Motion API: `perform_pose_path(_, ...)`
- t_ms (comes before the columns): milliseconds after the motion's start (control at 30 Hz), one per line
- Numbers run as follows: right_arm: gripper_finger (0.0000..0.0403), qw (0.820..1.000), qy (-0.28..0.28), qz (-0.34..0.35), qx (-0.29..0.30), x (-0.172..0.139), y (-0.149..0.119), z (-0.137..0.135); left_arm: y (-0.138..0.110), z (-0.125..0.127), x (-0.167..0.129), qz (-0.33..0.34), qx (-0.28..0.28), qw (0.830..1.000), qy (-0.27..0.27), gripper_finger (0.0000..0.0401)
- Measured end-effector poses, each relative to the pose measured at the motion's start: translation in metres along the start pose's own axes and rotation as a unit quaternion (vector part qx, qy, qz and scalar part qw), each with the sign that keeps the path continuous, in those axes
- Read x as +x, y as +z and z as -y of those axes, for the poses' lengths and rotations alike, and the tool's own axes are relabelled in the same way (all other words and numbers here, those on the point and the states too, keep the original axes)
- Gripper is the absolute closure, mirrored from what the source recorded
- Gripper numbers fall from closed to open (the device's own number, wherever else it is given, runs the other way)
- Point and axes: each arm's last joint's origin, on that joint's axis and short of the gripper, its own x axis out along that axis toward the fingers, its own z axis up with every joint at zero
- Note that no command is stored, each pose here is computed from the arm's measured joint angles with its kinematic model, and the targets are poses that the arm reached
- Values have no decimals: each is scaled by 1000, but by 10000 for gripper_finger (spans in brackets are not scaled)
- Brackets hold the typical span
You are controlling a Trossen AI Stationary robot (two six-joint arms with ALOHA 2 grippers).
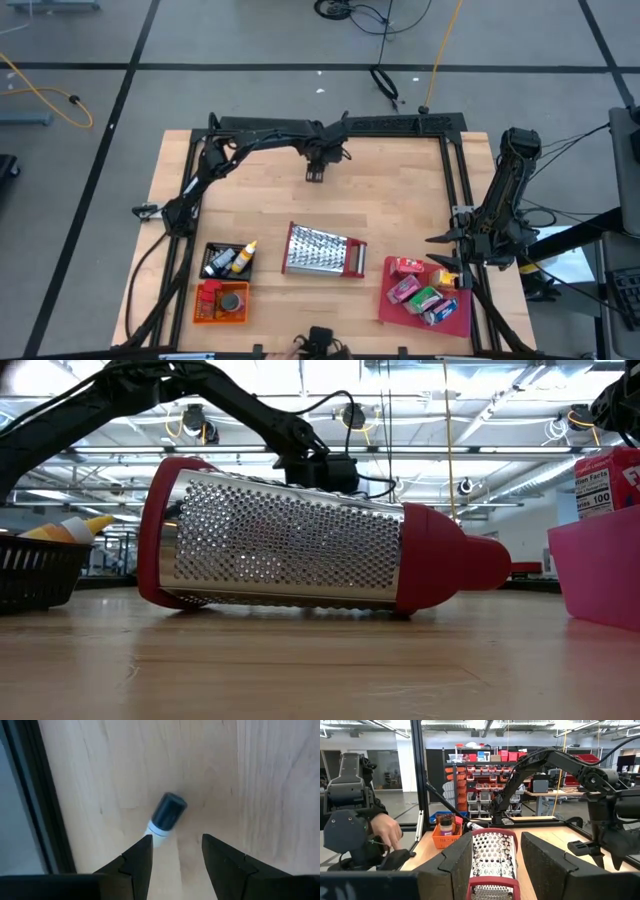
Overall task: Pick & Place Kitchen Items
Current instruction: Put the small brown food coloring bottle into the black bin
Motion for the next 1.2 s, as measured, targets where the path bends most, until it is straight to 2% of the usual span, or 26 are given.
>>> perform_pose_path(167,243,1000,0,0,-2,0,0,0,-1,-5,1,15,24,1000,-2,229)
perform_pose_path(333,243,1000,0,-1,-6,0,-1,0,-5,-6,22,3,30,999,-30,229)
perform_pose_path(567,243,1000,-1,-2,-9,0,-1,0,-6,-10,23,17,45,998,-33,234)
perform_pose_path(767,243,1000,-1,-2,-9,0,-1,0,-6,-9,23,14,1,999,-37,309)
perform_pose_path(1200,243,1000,-1,-3,-10,0,-2,0,-1,1,16,-27,-52,998,14,326)
